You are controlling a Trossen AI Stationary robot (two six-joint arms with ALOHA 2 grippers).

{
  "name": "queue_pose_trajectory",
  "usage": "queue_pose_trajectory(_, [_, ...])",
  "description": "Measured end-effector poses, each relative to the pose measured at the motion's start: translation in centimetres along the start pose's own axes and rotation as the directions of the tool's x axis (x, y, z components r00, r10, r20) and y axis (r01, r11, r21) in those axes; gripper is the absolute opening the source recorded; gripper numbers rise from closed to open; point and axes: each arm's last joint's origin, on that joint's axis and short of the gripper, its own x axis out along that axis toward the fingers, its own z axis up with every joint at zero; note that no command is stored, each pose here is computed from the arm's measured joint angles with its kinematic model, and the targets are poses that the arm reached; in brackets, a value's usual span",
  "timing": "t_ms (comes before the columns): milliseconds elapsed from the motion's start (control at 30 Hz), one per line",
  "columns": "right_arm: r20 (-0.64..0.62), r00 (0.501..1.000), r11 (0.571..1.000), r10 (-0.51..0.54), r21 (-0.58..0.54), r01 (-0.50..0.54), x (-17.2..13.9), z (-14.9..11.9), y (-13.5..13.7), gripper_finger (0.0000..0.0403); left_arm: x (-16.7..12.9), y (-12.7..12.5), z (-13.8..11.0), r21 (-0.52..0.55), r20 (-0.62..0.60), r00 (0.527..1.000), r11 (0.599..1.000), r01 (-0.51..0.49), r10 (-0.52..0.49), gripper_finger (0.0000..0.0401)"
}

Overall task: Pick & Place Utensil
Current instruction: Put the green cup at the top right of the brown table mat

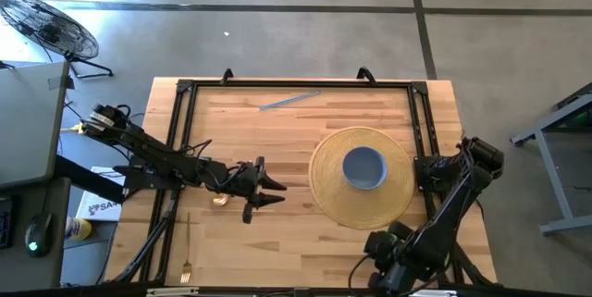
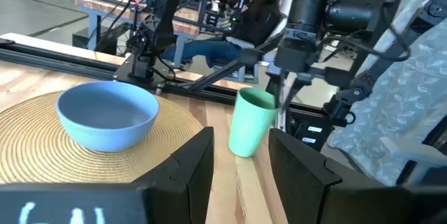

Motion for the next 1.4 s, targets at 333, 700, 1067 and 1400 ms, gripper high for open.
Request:
queue_pose_trajectory(333, [0.030, 1.000, 1.000, -0.008, -0.006, 0.008, -0.1, 0.1, -0.1, 0.0133, 0.0, 0.0, 0.0, -0.021, -0.005, 1.000, 1.000, 0.003, -0.003, 0.0136])
queue_pose_trajectory(700, [0.016, 0.999, 0.997, 0.050, -0.052, -0.049, -3.7, -0.8, -1.5, 0.0206, 0.0, 0.1, -0.2, -0.021, -0.021, 1.000, 1.000, -0.003, 0.003, 0.0136])
queue_pose_trajectory(1067, [0.098, 0.995, 0.990, -0.028, -0.135, 0.041, -5.5, -4.1, -4.3, 0.0281, 0.0, 0.1, -0.2, -0.021, -0.024, 1.000, 1.000, -0.005, 0.004, 0.0136])
queue_pose_trajectory(1400, [0.048, 0.997, 0.989, -0.067, -0.130, 0.073, -3.4, -5.6, -5.2, 0.0377, 0.0, 0.1, -0.2, -0.020, -0.018, 1.000, 1.000, -0.024, 0.024, 0.0136])
